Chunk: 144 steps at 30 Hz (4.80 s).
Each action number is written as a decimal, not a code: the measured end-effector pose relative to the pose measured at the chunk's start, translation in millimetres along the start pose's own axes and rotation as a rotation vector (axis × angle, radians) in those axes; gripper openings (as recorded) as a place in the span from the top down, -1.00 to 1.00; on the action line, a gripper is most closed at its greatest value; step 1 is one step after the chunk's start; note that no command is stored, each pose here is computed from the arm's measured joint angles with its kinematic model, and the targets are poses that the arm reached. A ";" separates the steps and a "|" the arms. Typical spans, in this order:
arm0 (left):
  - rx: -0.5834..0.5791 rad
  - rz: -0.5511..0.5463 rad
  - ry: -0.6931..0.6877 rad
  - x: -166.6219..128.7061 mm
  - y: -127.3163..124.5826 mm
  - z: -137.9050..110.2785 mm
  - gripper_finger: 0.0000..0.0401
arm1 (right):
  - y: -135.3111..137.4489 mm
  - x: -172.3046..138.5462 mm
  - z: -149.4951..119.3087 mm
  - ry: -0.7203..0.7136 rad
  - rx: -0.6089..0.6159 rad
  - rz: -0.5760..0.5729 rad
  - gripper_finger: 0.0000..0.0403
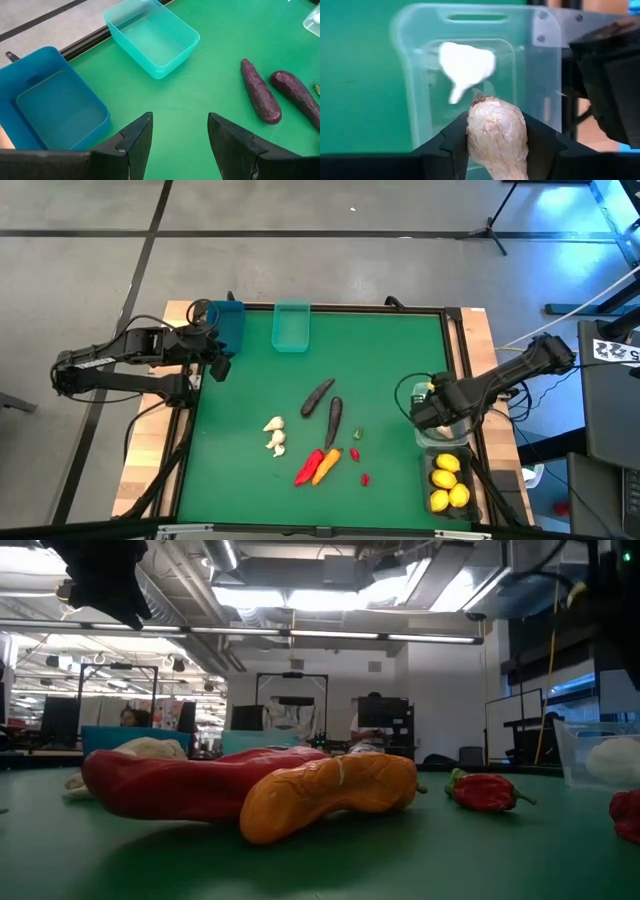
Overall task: Sort produce into baskets
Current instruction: Put the white garlic into the transparent bin
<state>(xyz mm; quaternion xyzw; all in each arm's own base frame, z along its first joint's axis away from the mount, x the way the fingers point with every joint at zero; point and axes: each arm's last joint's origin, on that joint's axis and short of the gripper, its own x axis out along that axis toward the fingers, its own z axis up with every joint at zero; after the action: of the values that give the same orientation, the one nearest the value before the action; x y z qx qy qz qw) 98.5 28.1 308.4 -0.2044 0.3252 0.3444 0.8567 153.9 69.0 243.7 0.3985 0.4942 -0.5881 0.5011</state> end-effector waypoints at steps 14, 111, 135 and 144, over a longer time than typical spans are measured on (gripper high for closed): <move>-0.003 -0.001 -0.003 0.0 -0.2 0.3 0.08 | -2.6 15.2 -0.4 -0.019 0.023 -0.043 -0.34; -0.006 0.005 0.003 0.2 0.3 -0.5 0.08 | 393.6 45.0 4.9 -0.496 -1.297 0.956 -0.36; 0.004 0.006 0.003 0.2 0.3 -0.5 0.08 | 382.1 -13.2 19.6 -0.298 -1.350 0.917 0.24; 0.005 0.006 0.004 0.2 0.3 -0.6 0.08 | 327.0 -63.0 33.4 -0.157 -1.496 0.725 0.23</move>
<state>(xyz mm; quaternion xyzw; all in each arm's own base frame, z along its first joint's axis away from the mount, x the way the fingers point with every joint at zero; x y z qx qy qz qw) 98.2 28.0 307.8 -0.2018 0.3284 0.3458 0.8555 487.6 45.5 251.4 0.0530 0.5592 0.0668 0.8246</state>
